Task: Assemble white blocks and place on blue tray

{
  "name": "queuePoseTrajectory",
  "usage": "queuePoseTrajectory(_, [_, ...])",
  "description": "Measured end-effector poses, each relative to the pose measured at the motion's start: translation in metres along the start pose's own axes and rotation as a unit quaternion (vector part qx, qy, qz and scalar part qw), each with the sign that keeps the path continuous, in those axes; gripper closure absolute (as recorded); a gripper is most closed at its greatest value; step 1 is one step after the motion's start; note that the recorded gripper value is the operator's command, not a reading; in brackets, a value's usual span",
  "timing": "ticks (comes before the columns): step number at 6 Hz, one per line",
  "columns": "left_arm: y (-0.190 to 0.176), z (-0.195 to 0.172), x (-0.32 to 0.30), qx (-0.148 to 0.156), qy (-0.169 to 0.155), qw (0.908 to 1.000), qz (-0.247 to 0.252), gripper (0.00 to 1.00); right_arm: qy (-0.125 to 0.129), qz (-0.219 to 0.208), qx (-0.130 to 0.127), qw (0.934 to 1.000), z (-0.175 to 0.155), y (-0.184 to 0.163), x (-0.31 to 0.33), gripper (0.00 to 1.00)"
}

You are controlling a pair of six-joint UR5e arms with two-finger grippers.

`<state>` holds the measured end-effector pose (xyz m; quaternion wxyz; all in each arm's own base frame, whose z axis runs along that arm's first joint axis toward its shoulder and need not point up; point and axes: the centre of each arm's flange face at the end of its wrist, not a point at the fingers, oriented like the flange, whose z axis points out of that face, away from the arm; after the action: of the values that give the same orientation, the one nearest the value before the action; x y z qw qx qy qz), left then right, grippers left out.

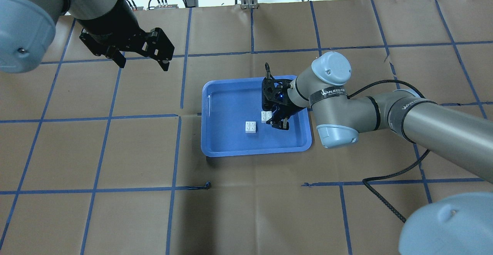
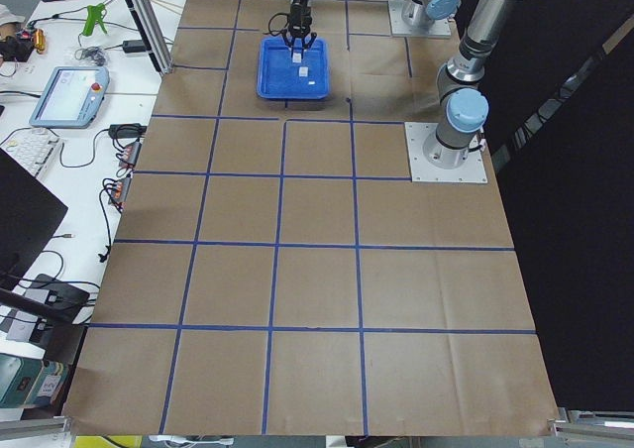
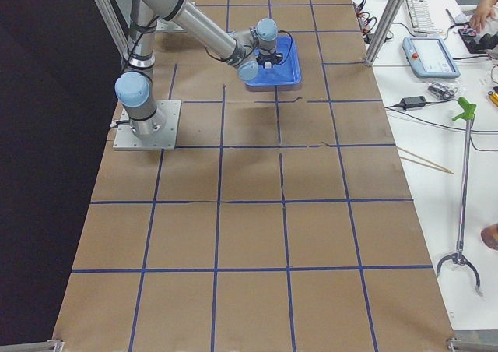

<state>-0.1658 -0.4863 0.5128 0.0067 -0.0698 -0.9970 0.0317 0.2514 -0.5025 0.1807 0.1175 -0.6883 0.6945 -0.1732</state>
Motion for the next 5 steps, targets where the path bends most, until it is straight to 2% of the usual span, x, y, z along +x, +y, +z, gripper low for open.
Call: queuePoseTrajectory(5, [0.000,-0.001,-0.001,0.001,0.000,1.0000,-0.001,0.01,-0.016,0.003,0.001,0.9999,0.014,-0.008,-0.011,0.68])
